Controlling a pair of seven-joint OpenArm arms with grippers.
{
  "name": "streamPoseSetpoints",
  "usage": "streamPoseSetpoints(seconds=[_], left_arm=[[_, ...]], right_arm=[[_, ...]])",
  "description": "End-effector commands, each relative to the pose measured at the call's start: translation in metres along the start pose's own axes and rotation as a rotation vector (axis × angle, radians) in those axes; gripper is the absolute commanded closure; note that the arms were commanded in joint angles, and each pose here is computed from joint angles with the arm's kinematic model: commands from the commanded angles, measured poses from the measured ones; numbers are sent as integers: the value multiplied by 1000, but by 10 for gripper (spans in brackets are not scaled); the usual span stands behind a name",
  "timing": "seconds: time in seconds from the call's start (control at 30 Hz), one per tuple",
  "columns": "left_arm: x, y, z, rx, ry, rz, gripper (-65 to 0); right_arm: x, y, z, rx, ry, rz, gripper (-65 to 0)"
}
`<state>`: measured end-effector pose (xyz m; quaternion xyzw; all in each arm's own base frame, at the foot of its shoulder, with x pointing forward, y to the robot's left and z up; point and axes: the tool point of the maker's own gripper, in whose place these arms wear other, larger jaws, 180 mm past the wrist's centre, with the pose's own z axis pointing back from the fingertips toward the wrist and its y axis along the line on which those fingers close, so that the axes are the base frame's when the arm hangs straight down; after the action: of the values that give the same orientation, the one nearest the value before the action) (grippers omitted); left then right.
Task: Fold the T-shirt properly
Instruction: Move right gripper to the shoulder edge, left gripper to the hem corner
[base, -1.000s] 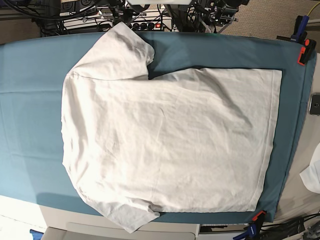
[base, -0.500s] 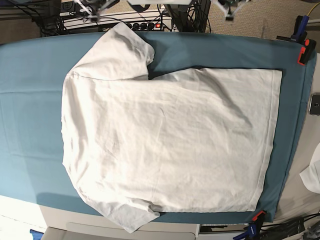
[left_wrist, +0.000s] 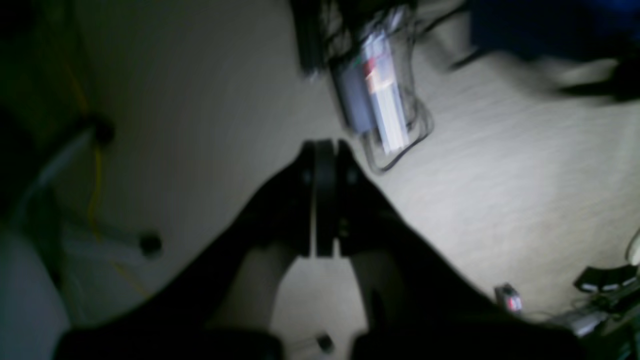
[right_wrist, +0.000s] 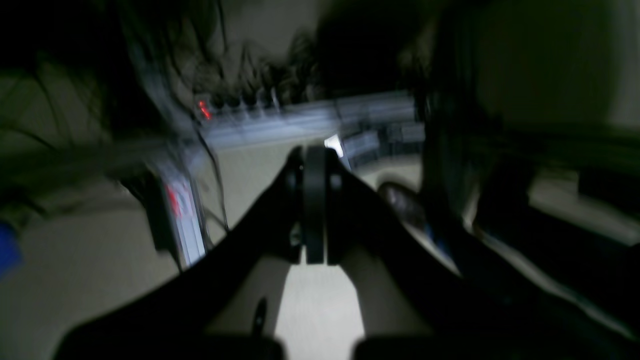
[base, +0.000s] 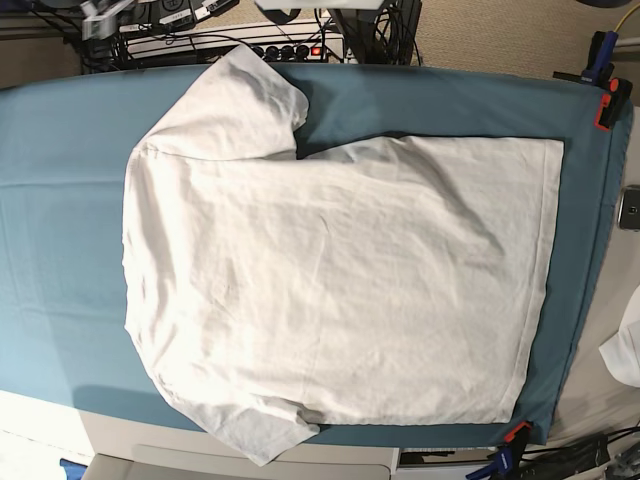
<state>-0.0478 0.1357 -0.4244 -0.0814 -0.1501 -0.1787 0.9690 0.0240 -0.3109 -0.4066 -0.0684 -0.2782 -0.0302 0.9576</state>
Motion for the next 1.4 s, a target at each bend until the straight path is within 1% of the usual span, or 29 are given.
streamPoseSetpoints(seconds=[0.0,0.1,0.17,0.23,0.3,0.37,0.4,0.47,0.57,0.63,0.7,0.77,0.83,0.9,1.0,1.07,1.2,1.23,1.27,1.37], left_arm=[[7,-4,15,-12,-10,-22,0],[39,-13,46,-65,-45,-81,0],[68,-14,65,-89,-114,-113,0],[72,-4,67,-91,-125,-111,0],[88,0,72,-120,-208,-106,0],[100,13,71,-86,-243,-109,0],[104,19,71,-66,-254,-112,0],[111,28,71,-34,-274,-116,0],[118,39,71,11,-294,-123,0],[120,40,71,16,-299,-127,0],[121,40,70,16,-300,-128,0],[121,40,70,16,-300,-128,0],[121,40,70,16,-301,-128,0],[121,40,70,16,-301,-128,0],[121,41,70,22,-300,-135,0],[121,43,70,36,-295,-153,0],[119,48,70,68,-281,-196,0],[118,49,70,74,-278,-204,0],[118,50,70,80,-276,-211,0],[118,50,70,83,-275,-216,0]], right_arm=[[25,-5,11,6,-63,-4,-2],[83,-6,38,64,-183,-85,-2],[125,-4,60,114,-305,-145,-2],[157,-8,80,140,-427,-224,-2],[175,-19,91,119,-533,-307,-2],[178,-34,91,64,-604,-395,-2],[174,-39,88,50,-625,-456,-2],[162,-44,72,58,-635,-604,-2],[140,-37,42,132,-592,-788,-2],[127,-29,24,186,-550,-883,-2],[117,-19,11,222,-511,-928,-2],[113,-6,2,257,-472,-935,-2],[114,8,-5,281,-450,-913,-2],[114,19,-13,271,-432,-844,-2],[112,34,-29,230,-379,-689,-3],[115,43,-35,235,-366,-649,-3],[121,65,-42,300,-339,-597,-7],[121,68,-42,312,-333,-601,-27],[120,72,-42,322,-325,-613,-60],[119,81,-41,369,-312,-667,-209]])
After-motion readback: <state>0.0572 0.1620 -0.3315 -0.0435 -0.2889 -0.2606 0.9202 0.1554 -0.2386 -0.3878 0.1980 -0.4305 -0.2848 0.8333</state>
